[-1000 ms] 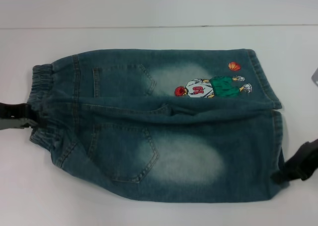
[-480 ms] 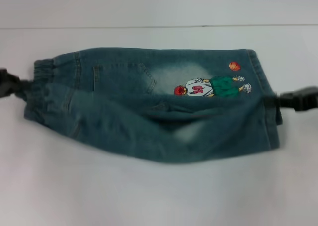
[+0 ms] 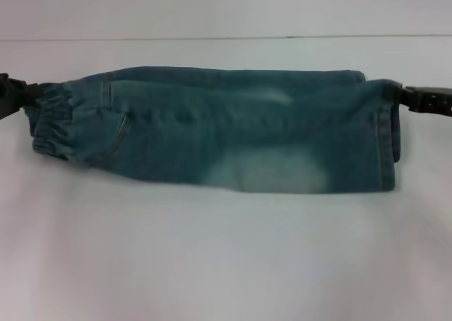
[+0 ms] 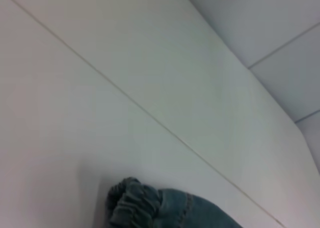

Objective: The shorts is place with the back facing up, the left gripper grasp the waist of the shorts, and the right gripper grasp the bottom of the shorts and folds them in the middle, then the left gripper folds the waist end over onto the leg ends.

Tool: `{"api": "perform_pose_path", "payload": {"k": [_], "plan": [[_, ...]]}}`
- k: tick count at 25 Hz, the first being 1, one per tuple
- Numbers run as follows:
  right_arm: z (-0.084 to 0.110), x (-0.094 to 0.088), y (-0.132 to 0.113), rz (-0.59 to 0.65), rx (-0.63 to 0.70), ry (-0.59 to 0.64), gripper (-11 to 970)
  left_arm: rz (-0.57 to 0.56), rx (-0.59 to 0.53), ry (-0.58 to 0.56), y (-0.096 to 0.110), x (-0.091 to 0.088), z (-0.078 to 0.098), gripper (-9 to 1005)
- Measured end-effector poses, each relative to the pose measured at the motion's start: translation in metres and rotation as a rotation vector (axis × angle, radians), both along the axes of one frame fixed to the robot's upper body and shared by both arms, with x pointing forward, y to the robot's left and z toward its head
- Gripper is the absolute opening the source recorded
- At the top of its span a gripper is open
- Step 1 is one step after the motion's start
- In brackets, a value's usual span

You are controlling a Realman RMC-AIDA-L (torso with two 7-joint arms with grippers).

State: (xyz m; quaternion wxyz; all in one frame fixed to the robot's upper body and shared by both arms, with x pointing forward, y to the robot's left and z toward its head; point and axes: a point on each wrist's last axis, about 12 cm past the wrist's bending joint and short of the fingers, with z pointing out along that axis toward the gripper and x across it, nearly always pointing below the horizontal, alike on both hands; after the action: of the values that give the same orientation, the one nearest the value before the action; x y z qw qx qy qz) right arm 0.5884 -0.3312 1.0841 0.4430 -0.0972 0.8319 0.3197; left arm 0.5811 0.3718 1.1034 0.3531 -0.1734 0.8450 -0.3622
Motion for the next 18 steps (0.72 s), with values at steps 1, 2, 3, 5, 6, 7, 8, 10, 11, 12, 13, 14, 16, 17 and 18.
{"api": "perform_pose_path", "payload": {"k": [1,2,3,5,6,7,8,10,11,12,13,14,16,17,18], "plan": [[-0.002,0.002,0.001,-0.022,-0.003,-0.008,24,0.005,0.001,-0.004,-0.001,0.0,-0.001,131],[-0.003,0.004,0.003,-0.042,-0.003,-0.013,25,0.012,0.005,-0.01,-0.002,0.001,-0.003,132],[-0.004,0.006,0.005,-0.058,-0.002,-0.018,26,0.015,0.009,-0.015,-0.003,0.001,-0.004,133],[-0.006,0.01,0.011,-0.082,-0.006,-0.025,27,0.02,0.019,-0.039,-0.006,0.001,-0.007,134],[-0.007,0.012,0.013,-0.093,-0.012,-0.031,28,0.022,0.024,-0.057,-0.007,0.001,-0.008,135],[-0.007,0.014,0.016,-0.101,-0.018,-0.038,29,0.024,0.022,-0.075,-0.008,0.001,-0.008,136],[-0.007,0.015,0.018,-0.108,-0.022,-0.043,29,0.026,0.02,-0.093,-0.008,0.001,-0.008,136],[-0.007,0.02,0.022,-0.122,-0.031,-0.056,31,0.031,0.011,-0.123,-0.01,0.0,-0.009,138],[-0.007,0.022,0.024,-0.129,-0.036,-0.064,31,0.033,0.009,-0.14,-0.01,0.0,-0.01,139],[-0.006,0.025,0.026,-0.135,-0.04,-0.072,32,0.037,0.009,-0.152,-0.01,0.001,-0.01,139],[-0.005,0.027,0.028,-0.142,-0.042,-0.078,33,0.039,0.012,-0.161,-0.011,0.001,-0.011,140],[-0.004,0.029,0.029,-0.15,-0.046,-0.085,34,0.043,0.017,-0.166,-0.011,0.001,-0.012,141],[-0.003,0.034,0.033,-0.16,-0.052,-0.097,35,0.05,0.029,-0.167,-0.012,0.002,-0.015,142],[-0.002,0.036,0.034,-0.168,-0.055,-0.103,36,0.053,0.035,-0.166,-0.012,0.002,-0.017,143],[-0.001,0.038,0.035,-0.176,-0.056,-0.109,37,0.059,0.043,-0.167,-0.013,0.002,-0.018,144]]}}
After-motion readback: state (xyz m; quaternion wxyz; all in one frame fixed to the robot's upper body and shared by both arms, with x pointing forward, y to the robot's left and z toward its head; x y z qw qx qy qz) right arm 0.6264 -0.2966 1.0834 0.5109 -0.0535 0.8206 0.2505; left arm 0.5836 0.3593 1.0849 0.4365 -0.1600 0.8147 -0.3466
